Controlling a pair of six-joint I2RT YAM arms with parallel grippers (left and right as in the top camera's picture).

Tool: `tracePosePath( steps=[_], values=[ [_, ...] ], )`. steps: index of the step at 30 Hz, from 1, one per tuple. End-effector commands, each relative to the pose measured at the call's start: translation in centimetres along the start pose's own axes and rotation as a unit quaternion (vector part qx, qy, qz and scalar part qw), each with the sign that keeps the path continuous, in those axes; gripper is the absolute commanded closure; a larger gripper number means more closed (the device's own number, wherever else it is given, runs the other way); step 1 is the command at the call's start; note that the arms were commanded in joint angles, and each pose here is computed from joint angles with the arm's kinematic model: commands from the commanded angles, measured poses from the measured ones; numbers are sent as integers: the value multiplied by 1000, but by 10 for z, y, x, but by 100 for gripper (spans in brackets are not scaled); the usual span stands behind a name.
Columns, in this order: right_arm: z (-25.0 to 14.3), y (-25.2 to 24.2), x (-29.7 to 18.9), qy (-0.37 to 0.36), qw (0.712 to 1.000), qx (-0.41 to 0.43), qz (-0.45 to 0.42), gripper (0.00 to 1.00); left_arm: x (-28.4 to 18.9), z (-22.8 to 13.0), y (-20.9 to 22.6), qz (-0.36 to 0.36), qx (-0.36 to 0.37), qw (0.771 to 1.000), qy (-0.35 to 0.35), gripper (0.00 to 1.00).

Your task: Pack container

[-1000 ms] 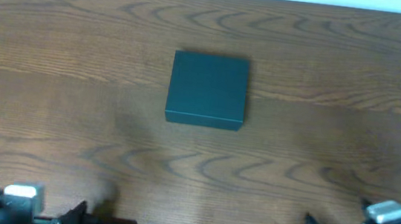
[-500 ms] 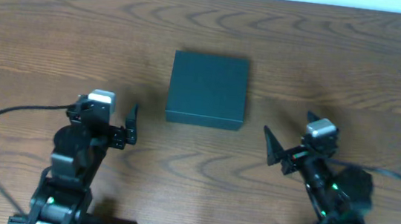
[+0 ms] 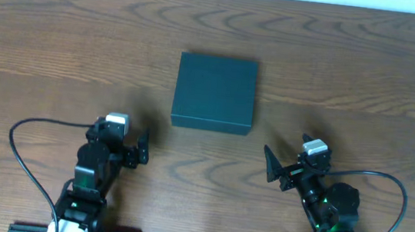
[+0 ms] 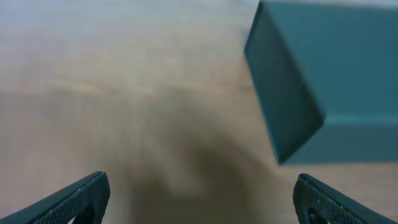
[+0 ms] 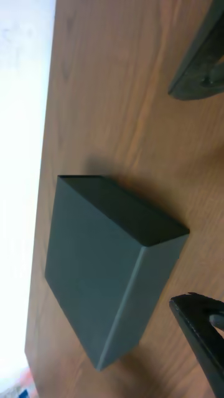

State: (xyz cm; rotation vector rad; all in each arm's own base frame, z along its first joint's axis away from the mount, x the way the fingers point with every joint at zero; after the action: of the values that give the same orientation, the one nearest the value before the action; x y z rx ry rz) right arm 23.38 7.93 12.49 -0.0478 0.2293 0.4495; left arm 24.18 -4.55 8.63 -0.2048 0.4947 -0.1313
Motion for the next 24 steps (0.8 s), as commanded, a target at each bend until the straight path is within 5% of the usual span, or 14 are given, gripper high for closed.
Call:
tracePosePath(
  steps=[1, 6, 13, 19, 24],
  values=[
    [-5, 1, 0, 11, 999, 31, 0, 1, 0, -19, 4, 4, -26, 999, 18, 5],
    [-28, -3, -2, 63, 997, 51, -18, 1, -2, -33, 23, 63, -32, 997, 35, 4],
    [-87, 3, -18, 202, 975, 84, -22, 1, -20, -95, 44, 124, -22, 975, 182, 5],
    [-88, 3, -18, 204, 975, 85, -22, 1, -20, -96, 44, 124, -22, 975, 184, 5],
    [-71, 1, -17, 164, 983, 75, -23, 1, -19, -71, 39, 108, -28, 986, 120, 5]
  ],
)
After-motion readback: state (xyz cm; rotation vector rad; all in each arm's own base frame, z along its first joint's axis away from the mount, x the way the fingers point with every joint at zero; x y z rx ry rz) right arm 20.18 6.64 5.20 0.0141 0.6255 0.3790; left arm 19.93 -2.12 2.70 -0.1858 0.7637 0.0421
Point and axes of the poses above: each gripper's point midway between its finger pads, its own x axis out along the fingers, its own y axis along the line the jaws close on, z = x × y, the point moved 3 cm from there along -x, back along the fingers, and after that the axes turned 6 degrees about -x, right-handed, at the moved point
